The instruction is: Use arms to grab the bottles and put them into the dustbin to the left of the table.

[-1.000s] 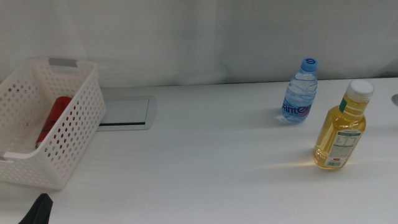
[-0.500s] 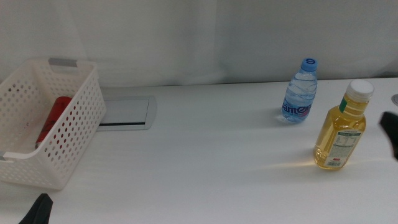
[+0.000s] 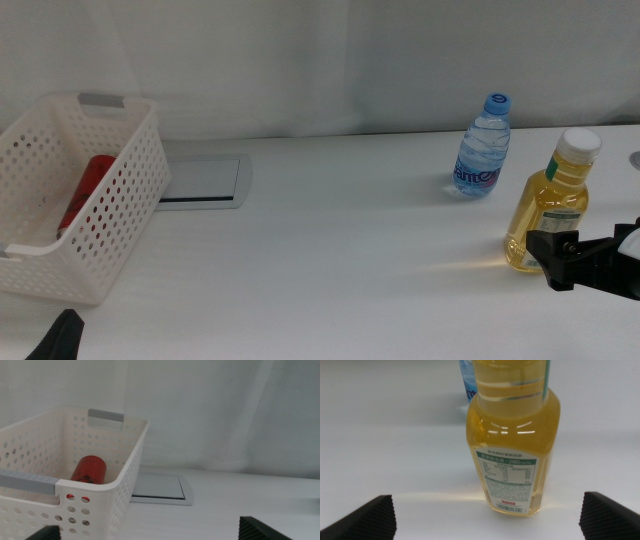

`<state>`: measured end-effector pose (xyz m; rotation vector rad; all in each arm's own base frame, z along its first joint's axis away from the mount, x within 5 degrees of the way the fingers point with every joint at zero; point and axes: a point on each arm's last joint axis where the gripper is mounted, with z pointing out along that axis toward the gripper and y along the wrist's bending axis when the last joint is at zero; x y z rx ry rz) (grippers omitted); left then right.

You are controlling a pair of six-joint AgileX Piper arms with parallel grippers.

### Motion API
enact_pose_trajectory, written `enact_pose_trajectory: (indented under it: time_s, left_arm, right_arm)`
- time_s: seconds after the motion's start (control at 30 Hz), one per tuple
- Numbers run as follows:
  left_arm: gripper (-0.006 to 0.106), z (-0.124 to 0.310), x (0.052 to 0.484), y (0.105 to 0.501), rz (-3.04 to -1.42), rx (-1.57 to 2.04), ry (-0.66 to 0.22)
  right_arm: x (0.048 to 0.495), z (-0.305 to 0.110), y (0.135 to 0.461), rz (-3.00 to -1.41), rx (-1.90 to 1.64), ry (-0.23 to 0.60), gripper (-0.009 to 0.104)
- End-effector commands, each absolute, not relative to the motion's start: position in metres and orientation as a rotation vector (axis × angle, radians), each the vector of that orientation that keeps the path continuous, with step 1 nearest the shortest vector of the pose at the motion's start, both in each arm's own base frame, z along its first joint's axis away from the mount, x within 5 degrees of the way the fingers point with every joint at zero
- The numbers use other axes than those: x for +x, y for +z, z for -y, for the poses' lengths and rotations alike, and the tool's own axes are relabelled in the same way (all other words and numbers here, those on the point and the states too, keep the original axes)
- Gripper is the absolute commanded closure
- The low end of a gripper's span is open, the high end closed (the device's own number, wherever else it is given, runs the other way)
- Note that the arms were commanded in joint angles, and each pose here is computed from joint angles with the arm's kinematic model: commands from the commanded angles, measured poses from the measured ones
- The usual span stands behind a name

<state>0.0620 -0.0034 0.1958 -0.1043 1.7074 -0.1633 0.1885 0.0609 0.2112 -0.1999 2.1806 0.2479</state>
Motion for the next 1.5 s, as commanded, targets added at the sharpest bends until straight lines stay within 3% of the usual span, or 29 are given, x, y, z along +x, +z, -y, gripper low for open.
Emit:
enact_pose_trajectory:
  time_s: [0.0,0.53,0.83,1.0,1.47]
  left_arm:
    - [0.007,0.004,0.062,0.184,-1.733,-0.121,-0.186]
    - [0.007,0.004,0.062,0.184,-1.733,-0.118,-0.183]
    - [0.007,0.004,0.062,0.184,-1.733,-0.116,-0.181]
    - [0.007,0.004,0.062,0.184,-1.733,-0.116,-0.181]
    - [0.007,0.004,0.062,0.184,-1.733,-0.116,-0.181]
  right_arm:
    - [0.191,-0.062,0.213,-2.159,-0.220,0.241,-0.008]
    - [0.199,-0.063,0.217,-2.039,-0.283,0.190,-0.008]
    - [0.213,-0.074,0.191,-1.977,-0.253,0.190,-0.008]
    - [0.216,-0.074,0.177,-1.964,-0.205,0.106,-0.008]
    - [0.230,-0.074,0.145,-1.999,-0.152,0.050,-0.008]
